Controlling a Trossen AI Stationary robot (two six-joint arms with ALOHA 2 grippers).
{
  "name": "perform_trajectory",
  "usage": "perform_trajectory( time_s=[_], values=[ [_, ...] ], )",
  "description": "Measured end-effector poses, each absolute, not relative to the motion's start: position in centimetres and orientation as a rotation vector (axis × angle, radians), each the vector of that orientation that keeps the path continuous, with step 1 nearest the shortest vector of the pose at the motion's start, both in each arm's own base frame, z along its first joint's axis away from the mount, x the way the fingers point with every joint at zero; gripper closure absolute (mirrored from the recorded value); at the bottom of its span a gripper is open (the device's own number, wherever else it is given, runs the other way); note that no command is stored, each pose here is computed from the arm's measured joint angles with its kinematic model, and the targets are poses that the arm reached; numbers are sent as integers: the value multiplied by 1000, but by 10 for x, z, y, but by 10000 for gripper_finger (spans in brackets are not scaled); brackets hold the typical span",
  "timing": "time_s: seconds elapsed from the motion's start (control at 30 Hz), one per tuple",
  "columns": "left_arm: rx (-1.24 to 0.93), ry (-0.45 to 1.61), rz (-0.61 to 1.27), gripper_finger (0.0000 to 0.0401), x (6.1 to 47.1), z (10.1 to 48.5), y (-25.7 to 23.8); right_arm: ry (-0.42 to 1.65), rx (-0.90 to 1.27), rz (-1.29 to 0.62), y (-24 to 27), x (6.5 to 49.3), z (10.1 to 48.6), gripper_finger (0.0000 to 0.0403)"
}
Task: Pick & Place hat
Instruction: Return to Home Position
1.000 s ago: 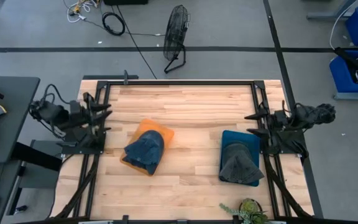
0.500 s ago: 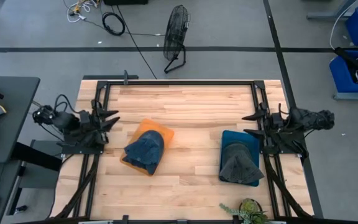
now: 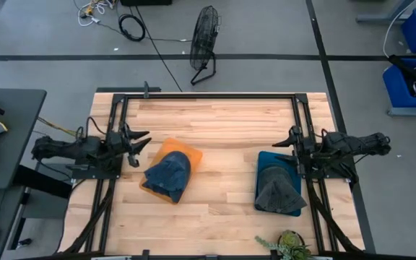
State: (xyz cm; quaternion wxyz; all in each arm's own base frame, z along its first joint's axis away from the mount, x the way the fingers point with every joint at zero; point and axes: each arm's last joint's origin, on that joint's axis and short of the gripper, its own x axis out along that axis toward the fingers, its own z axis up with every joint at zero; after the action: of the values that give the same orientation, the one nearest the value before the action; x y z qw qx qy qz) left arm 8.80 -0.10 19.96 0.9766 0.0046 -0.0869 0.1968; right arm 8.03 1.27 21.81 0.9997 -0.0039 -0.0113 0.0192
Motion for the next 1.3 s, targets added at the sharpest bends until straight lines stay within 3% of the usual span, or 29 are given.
perform_trajectory(
  time_s=[0.53,1.3],
  values=[
    [-46,-46,352,275,91,185,7,50,28,-3,7,93,179,265],
    [-32,55,352,275,91,175,7,27,-14,-3,4,97,171,355]
  ],
)
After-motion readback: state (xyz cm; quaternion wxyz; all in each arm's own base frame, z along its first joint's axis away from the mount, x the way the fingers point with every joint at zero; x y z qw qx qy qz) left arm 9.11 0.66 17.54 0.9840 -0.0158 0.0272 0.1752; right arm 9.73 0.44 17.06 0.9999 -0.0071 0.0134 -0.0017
